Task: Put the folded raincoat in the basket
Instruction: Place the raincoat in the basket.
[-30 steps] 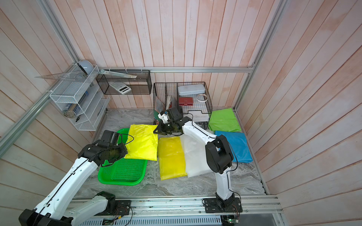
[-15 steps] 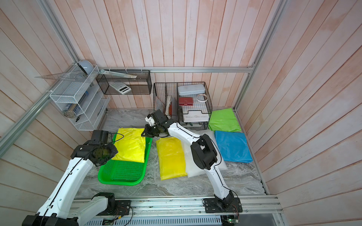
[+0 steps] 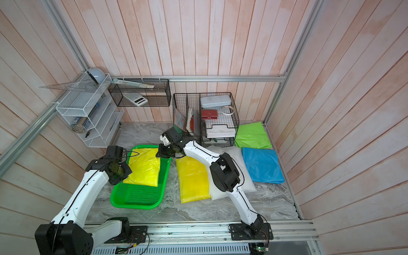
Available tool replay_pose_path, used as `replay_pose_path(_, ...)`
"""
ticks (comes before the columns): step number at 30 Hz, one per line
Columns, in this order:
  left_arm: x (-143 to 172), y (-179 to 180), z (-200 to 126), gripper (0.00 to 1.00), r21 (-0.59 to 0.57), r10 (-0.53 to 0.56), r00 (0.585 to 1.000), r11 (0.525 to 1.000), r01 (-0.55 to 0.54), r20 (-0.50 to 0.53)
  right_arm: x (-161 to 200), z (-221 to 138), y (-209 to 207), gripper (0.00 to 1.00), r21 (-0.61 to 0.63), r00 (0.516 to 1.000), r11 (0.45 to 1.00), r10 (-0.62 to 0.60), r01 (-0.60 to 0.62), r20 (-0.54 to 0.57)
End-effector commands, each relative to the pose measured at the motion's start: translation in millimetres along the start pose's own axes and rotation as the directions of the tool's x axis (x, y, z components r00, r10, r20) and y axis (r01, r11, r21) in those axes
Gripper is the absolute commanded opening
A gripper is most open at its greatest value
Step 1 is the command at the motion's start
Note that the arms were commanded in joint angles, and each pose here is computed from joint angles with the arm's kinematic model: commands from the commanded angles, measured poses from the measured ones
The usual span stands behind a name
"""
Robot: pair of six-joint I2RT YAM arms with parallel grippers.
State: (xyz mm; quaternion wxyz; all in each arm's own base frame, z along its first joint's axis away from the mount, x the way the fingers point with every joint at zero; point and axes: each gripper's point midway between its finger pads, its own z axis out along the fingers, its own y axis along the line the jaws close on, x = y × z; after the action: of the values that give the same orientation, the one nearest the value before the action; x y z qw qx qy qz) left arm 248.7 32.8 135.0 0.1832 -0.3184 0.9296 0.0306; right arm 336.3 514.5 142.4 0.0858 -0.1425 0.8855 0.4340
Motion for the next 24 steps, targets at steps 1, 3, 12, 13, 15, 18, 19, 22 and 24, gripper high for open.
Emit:
replay_pose_path(1, -3, -2, 8, 0.00, -0.004, 0.002, 1.000, 1.000, -0.002, 0.005, 17, 14, -8, 0.05, 0.038, 0.999, 0.999, 0.014, -0.013, -0.033)
replay_pose_path(3, -3, -2, 13, 0.00, -0.014, 0.003, 1.000, 1.000, -0.003, -0.007, 18, 16, -11, 0.05, 0.047, 0.999, 0.999, 0.020, -0.018, -0.035)
replay_pose_path(12, 2, -2, 28, 0.00, -0.041, 0.015, 0.998, 0.999, -0.018, -0.059, 33, 27, -26, 0.05, 0.094, 0.997, 0.995, 0.037, -0.030, -0.072)
replay_pose_path(13, 2, -2, 28, 0.00, -0.043, 0.015, 0.998, 0.999, -0.018, -0.061, 36, 29, -27, 0.05, 0.097, 0.996, 0.995, 0.037, -0.029, -0.078)
replay_pose_path(15, 2, -2, 29, 0.00, -0.045, 0.014, 0.998, 0.999, -0.017, -0.060, 39, 32, -30, 0.05, 0.107, 0.995, 0.994, 0.040, -0.031, -0.087)
replay_pose_path(18, 3, -2, 33, 0.00, -0.051, 0.019, 0.997, 0.998, -0.022, -0.071, 42, 37, -35, 0.05, 0.119, 0.995, 0.992, 0.045, -0.034, -0.093)
replay_pose_path(19, 4, -2, 35, 0.00, -0.054, 0.021, 0.997, 0.998, -0.026, -0.080, 42, 39, -37, 0.05, 0.125, 0.994, 0.992, 0.048, -0.036, -0.094)
replay_pose_path(22, 4, -3, 39, 0.00, -0.056, 0.026, 0.996, 0.998, -0.031, -0.086, 43, 41, -41, 0.06, 0.133, 0.994, 0.990, 0.049, -0.036, -0.097)
replay_pose_path(24, 4, -5, 41, 0.00, -0.050, 0.027, 0.996, 0.998, -0.031, -0.087, 44, 43, -43, 0.06, 0.138, 0.994, 0.990, 0.052, -0.037, -0.101)
